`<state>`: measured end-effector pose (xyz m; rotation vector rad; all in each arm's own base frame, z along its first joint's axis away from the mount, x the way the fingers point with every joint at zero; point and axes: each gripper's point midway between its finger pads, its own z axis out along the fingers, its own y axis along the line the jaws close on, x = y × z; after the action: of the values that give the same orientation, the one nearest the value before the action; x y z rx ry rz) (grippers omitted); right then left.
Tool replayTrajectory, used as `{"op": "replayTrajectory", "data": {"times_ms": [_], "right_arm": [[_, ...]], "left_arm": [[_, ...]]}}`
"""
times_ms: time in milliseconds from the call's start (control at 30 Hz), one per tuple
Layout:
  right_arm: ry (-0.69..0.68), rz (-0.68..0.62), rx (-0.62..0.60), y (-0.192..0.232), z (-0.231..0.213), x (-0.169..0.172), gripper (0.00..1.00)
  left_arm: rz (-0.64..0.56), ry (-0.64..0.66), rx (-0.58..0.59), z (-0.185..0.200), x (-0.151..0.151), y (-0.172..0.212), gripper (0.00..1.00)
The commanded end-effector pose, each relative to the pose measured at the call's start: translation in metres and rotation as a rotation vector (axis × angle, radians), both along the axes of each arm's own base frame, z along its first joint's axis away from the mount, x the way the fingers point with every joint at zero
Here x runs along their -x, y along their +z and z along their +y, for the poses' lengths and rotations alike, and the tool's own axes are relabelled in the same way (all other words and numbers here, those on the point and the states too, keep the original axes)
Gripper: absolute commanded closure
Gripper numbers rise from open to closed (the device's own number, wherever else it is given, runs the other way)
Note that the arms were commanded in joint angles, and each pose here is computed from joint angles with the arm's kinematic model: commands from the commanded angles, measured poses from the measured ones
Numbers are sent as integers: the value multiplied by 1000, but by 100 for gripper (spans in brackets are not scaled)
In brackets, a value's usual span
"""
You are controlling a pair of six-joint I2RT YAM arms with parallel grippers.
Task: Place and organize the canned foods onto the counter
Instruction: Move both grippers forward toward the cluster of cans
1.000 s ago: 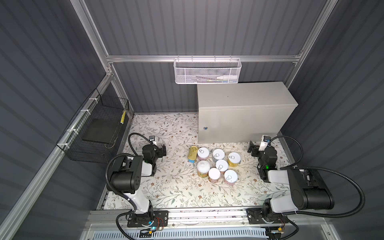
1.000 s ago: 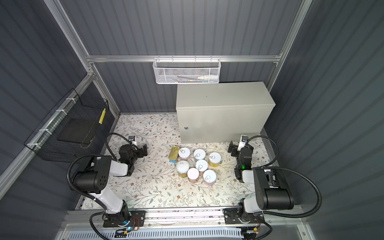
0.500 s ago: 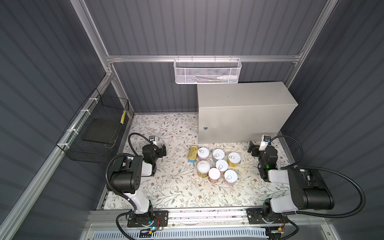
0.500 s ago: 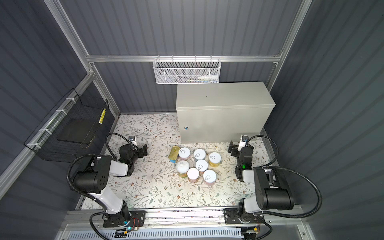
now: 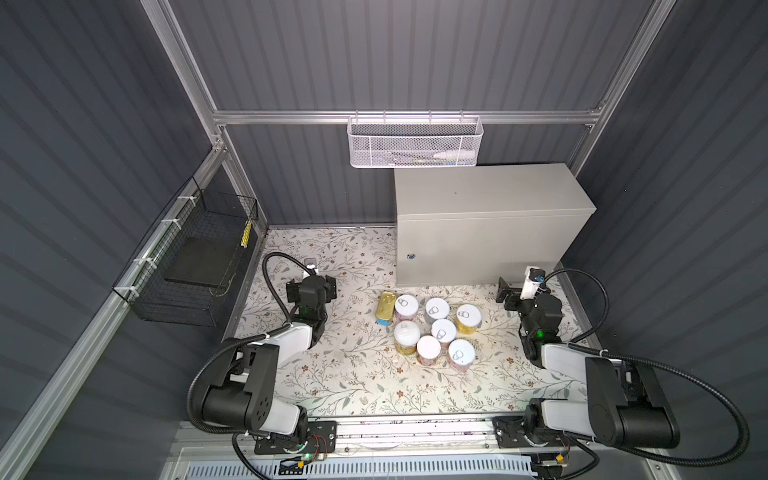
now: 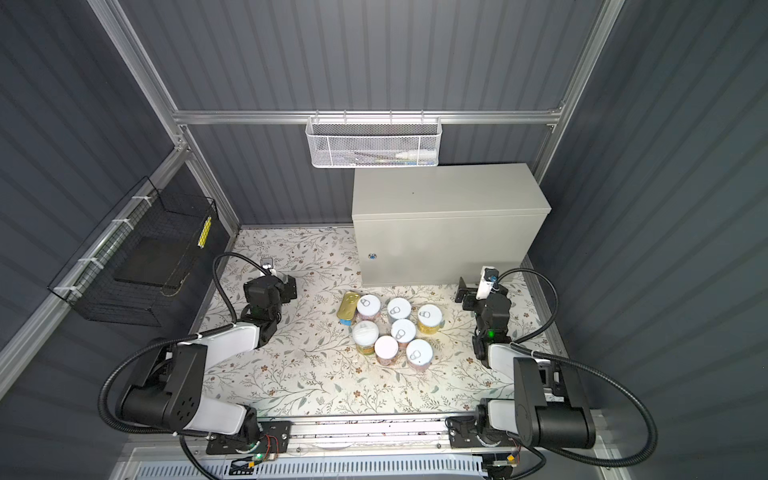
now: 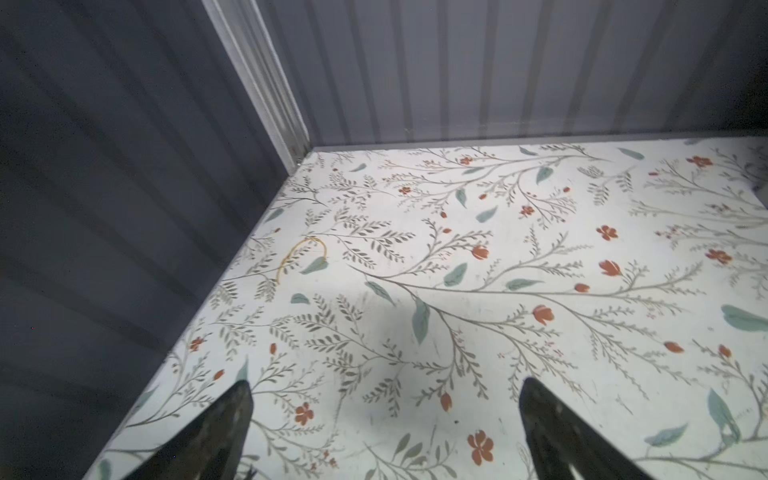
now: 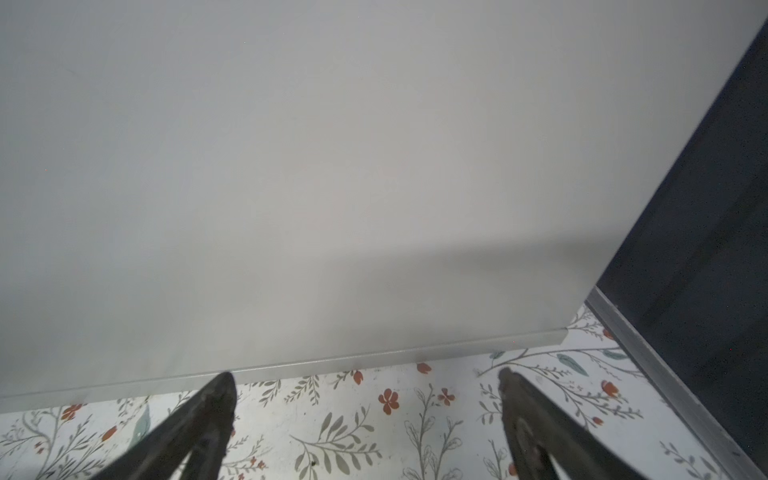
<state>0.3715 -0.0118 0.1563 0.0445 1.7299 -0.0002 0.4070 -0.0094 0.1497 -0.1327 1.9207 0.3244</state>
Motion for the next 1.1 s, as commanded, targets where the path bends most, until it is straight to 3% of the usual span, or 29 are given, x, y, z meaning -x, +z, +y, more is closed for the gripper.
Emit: {"op": "replayTrajectory", "data": {"times_ms": [0,100,300,467,600,800,933,1067], "right_arm": [[81,14,4,11,14,7,1],[22,2,-140,50,8,12,1],[97,49,-228,94,25,29,1],[156,85,-319,100,39,57,1],[189,114,-405,96,48,71,1],[227,222,-419,82,59,80,1],[200,318,-389,64,65,89,1],[178,390,-270,47,76,104,1]], "left_arm": [[-3,99,62,8,7,28,0],[7,88,95,-2,11,49,0],[-47,-2,117,-46,28,95,0],[24,-113,88,-87,41,112,0],[84,-136,59,-94,49,110,0],[43,-95,-67,-83,43,116,0],[-13,-30,-1,-77,41,122,0],[22,-86,5,-88,38,114,0]]}}
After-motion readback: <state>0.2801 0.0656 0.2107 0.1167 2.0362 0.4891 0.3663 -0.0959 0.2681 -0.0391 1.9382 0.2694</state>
